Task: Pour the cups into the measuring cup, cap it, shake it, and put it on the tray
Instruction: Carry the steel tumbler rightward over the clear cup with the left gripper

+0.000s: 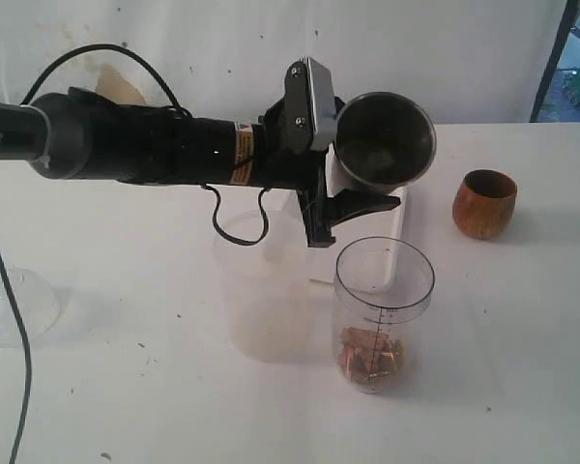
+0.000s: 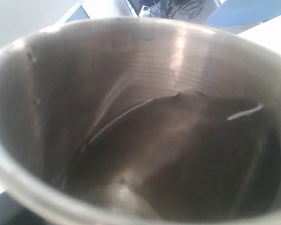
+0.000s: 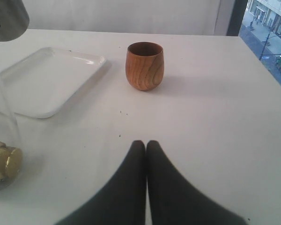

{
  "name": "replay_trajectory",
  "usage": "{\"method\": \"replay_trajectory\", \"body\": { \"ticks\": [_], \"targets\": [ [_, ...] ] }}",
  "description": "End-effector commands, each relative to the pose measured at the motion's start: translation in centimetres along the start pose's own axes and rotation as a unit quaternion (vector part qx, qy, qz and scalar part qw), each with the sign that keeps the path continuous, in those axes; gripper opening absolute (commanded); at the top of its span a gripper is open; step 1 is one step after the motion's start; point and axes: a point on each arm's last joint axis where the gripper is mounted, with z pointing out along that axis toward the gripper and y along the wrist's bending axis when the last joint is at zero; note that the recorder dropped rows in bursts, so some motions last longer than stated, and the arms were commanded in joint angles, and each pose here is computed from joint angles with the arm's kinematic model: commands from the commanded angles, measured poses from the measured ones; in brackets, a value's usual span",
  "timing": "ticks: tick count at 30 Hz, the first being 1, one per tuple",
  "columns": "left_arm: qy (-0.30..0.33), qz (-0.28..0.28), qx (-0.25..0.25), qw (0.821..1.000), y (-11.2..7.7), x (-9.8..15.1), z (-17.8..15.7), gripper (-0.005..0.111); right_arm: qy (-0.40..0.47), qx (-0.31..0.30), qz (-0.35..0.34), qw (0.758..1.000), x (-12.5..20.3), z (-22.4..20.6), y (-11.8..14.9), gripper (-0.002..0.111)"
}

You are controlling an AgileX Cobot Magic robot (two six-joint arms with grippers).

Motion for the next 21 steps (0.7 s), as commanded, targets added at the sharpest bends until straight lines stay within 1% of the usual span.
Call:
{"method": "replay_trajectory", "body": {
  "ticks": [1,6,9,18,21],
  "targets": [
    [-0.03,0.021,0.007,0.999,0.32,-1.68,-0.36,0.0,-0.001,0.001,0.0,1.0,0.14,0.03,0.0,0.0],
    [-0.03,0.023,0.01,0.999,0.27,-1.67,-0.36,0.0,-0.001,0.001,0.0,1.0,0.14,0.03,0.0,0.0],
    [-0.031,0.041,0.01,0.999,0.26,-1.69,-0.36,0.0,-0.001,0.001,0.0,1.0,0.14,0.03,0.0,0.0],
    [-0.044,0.049,0.016,0.998,0.13,-1.92,-0.38,0.0,-0.001,0.001,0.0,1.0,0.14,0.03,0.0,0.0],
    [-0.045,0.063,0.015,0.997,0.13,-1.92,-0.38,0.0,-0.001,0.001,0.0,1.0,0.14,0.03,0.0,0.0]
  ]
}}
